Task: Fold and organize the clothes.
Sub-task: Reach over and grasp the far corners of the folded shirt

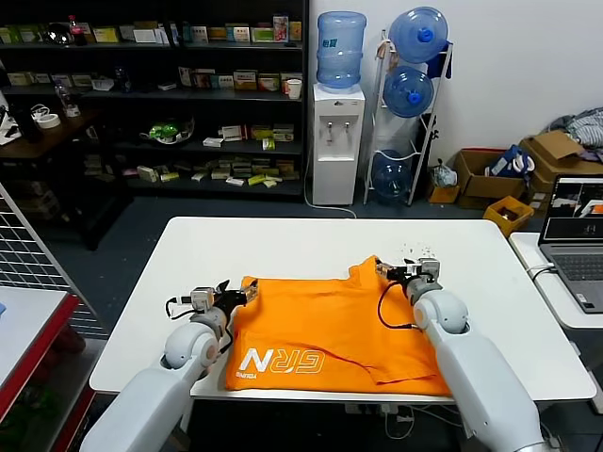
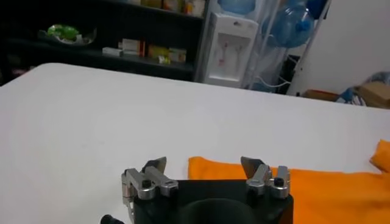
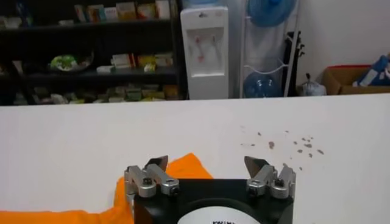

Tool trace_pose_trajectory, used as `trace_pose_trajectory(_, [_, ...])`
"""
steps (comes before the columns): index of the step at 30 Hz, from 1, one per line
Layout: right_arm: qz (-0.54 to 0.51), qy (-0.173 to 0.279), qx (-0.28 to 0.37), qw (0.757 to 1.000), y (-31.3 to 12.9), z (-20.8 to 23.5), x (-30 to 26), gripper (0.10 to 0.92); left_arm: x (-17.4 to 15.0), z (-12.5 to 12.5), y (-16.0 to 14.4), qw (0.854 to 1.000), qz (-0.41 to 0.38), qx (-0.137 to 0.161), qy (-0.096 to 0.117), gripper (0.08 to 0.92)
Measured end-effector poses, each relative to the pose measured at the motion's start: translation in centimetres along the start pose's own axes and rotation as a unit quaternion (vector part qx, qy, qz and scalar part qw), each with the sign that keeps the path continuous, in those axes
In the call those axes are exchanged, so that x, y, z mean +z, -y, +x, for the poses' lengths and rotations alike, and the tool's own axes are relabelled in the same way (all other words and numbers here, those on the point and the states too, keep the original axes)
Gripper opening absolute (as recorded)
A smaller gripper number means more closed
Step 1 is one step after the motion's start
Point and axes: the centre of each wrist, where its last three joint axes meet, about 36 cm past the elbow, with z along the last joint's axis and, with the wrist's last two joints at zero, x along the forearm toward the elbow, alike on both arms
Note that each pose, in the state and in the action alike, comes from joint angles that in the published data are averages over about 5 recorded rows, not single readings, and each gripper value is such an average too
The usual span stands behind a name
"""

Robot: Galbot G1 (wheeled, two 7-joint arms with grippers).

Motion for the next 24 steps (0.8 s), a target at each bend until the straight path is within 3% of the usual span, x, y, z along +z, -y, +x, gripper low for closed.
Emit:
trace_pose_trajectory(12, [0.002, -0.036, -0.004, 0.999, -0.1, -2.3, 0.0, 0.802, -0.5, -2.7, 0.7, 1.000, -0.014, -0.012, -0.025, 0.821])
trace_pose_trajectory(17, [0.004, -0.047, -0.007, 0.999, -0.1, -2.8, 0.2, 0.679, -0.2, -3.2, 0.6, 0.999, -0.019, -0.019, -0.032, 0.760])
trace_pose_trajectory(24, [0.004, -0.054, -0.011, 0.998, -0.1, -3.1, 0.5, 0.480, 0.0, -3.4, 0.7, 0.999, -0.023, -0.021, -0.036, 0.564])
